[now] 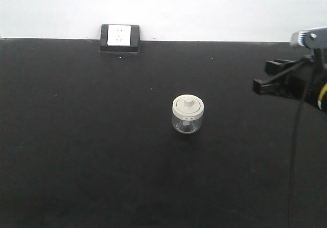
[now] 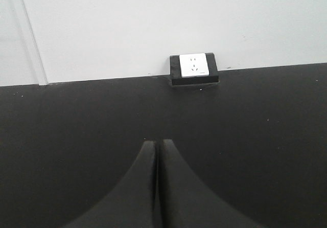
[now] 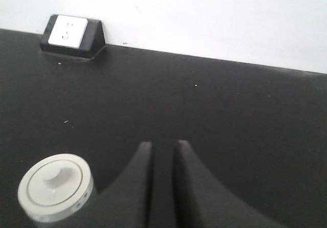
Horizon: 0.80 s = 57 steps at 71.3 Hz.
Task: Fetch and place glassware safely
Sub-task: 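Lift and withdraw the right gripper away from the jar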
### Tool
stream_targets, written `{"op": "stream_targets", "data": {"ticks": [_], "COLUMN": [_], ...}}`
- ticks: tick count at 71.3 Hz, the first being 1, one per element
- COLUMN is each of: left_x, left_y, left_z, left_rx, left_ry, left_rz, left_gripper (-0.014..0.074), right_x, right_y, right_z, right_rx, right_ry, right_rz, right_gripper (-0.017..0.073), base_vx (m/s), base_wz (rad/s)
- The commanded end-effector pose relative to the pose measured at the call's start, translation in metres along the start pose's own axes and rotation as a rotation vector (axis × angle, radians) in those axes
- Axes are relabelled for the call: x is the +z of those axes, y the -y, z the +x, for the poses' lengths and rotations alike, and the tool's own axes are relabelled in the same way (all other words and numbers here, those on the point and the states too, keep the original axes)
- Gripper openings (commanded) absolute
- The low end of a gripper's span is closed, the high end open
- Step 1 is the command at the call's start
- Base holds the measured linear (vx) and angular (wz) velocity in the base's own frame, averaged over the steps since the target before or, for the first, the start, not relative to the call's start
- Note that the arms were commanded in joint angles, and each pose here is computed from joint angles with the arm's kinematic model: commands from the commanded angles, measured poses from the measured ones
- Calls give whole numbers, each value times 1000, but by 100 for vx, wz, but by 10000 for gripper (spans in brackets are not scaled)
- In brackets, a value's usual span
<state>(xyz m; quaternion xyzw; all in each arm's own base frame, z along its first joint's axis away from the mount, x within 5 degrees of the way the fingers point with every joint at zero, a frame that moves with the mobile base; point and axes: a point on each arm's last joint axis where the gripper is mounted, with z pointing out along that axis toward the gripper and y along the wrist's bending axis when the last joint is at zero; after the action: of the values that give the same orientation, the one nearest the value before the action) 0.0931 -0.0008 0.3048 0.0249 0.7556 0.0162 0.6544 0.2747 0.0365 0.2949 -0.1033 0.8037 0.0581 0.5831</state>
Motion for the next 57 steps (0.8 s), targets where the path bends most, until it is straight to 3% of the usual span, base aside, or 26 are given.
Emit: {"op": "stream_targets", "data": {"ticks": [1,8,21,57], "left_x": [-1,-1,-1,-1], "left_y": [1,1,1,1], "left_z": [-14,-14,-14,-14], "left_rx": [-17,-17,-17,-17], "left_ry": [87,87,87,87], "left_rz": [10,10,10,10], "left_gripper": [-7,-7,-7,-7], "right_x": [-29,-50,-87,-160], "right_y": [-3,-3,-2,-15], "right_z": [-12,-3,12,49], "right_rx": [19,41,10,-26], "right_ry": [95,90,100,296], "right_rz": [-3,39,112,128], "right_gripper": [-10,-4,-3,-3], "base_vx": [0,0,0,0], "base_wz": [0,0,0,0]}}
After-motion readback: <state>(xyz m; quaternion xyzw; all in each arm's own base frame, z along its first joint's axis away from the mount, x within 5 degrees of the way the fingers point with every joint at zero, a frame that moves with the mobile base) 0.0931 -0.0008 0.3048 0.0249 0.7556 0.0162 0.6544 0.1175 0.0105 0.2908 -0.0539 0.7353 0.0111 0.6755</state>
